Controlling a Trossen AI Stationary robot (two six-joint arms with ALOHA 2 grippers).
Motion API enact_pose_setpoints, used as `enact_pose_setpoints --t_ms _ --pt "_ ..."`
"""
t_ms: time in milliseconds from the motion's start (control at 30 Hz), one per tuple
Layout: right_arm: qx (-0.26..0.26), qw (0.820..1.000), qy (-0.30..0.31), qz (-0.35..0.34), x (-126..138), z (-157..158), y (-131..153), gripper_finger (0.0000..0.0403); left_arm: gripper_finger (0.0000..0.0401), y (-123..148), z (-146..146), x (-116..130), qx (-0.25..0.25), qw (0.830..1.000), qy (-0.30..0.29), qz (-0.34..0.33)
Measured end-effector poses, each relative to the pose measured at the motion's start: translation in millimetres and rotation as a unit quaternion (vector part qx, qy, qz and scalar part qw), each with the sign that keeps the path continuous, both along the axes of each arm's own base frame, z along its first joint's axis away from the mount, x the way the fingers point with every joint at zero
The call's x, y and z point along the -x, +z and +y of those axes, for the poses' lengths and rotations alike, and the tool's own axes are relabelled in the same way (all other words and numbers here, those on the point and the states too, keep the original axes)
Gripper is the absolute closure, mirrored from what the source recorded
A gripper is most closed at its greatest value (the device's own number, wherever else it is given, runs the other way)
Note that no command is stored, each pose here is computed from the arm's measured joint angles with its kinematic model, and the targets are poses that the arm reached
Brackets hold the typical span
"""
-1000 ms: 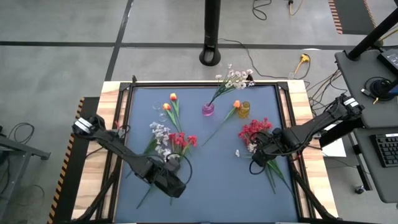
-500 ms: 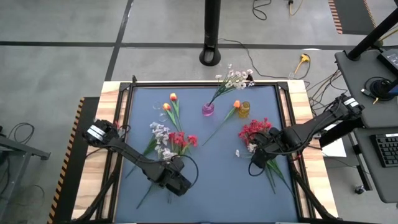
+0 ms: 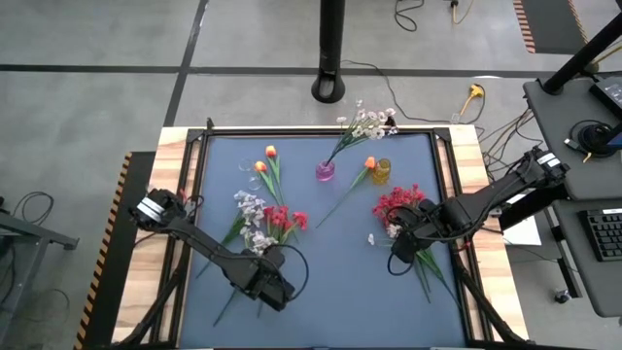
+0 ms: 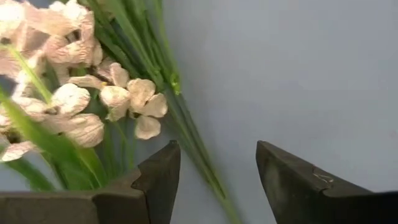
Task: Sort flowers into vase by color
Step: Put the red flowers into the yellow vase
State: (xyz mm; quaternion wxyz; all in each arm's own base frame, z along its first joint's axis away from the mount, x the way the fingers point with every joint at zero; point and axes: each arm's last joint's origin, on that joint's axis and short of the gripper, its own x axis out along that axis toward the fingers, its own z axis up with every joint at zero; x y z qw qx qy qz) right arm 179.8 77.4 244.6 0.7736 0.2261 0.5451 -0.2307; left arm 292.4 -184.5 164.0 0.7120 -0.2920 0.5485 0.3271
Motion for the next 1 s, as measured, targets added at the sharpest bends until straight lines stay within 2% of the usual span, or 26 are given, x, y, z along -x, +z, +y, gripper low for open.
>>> enact_pose_setpoints --t_ms 200,533,633,900,1000 --pt "0.0 1.0 0.0 0.0 0 0 0 0.0192 0.0227 -12 -2 5 0.018 1.0 0.008 -0.002" --pt "-0.004 1.0 0.0 -0.01 -2 1 0 0.0192 0.024 -29 -8 1 0.005 1.0 -0.005 0.024" --pt "-0.004 1.0 0.002 -0.011 -2 1 1 0.0192 0.0268 -28 -9 -1 0.006 1.0 -0.01 0.023" --pt "-0.004 1.0 0.003 -0.012 -2 1 1 0.0192 0.0386 -23 -11 -4 0.003 0.999 -0.035 0.02" --pt "-0.004 1.0 0.003 -0.013 -3 1 1 0.0192 0.0393 -22 -11 -4 0.0 0.999 -0.045 0.023"
